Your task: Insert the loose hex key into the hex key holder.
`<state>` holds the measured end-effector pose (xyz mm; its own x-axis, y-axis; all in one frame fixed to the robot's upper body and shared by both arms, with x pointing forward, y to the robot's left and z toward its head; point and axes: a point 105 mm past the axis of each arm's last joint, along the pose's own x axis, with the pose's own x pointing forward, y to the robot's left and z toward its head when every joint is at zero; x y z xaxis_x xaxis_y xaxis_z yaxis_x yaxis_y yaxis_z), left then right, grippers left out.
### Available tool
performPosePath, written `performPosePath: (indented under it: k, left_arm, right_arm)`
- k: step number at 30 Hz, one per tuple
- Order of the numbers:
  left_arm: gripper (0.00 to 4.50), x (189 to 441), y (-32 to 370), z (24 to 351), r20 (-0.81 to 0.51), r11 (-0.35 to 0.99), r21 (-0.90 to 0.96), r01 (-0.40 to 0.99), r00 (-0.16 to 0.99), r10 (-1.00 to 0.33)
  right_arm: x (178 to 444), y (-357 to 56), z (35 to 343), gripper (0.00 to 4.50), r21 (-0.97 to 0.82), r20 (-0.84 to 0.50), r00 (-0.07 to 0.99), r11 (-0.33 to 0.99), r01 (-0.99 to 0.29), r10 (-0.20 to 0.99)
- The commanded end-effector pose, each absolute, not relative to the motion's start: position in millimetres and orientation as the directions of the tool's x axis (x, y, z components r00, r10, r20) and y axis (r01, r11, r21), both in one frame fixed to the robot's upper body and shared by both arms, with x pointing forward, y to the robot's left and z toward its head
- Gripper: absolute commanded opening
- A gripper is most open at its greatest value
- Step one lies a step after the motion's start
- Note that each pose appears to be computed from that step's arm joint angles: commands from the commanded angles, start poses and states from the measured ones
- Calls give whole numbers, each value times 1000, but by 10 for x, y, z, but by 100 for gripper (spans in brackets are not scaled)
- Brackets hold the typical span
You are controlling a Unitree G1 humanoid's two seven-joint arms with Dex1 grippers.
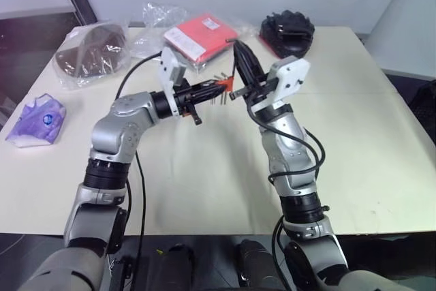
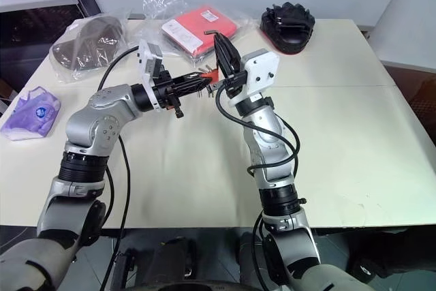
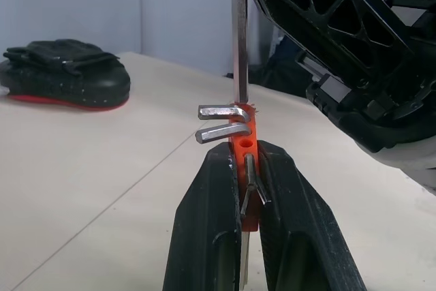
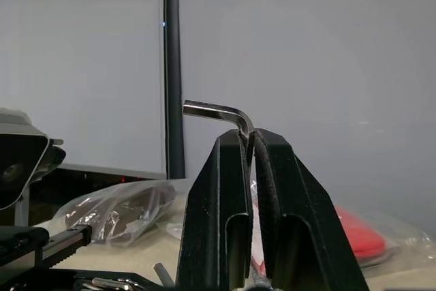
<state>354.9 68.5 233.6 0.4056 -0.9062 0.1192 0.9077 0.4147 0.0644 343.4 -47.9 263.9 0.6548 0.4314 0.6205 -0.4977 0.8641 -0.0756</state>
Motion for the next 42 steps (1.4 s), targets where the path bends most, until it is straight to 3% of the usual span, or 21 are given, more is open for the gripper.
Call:
performPosePath:
  k: [1,42]
  left_arm:
    - [0,3512,705,2467,169,419,104,902,399,-901]
    - [0,3514,683,2498,179,416,104,903,395,-901]
  right_arm:
    - [3351,-474,2749,2,-91,653,622,860,-502,432]
    - [3396,-569,2694,2,-117,628,651,879,-463,426]
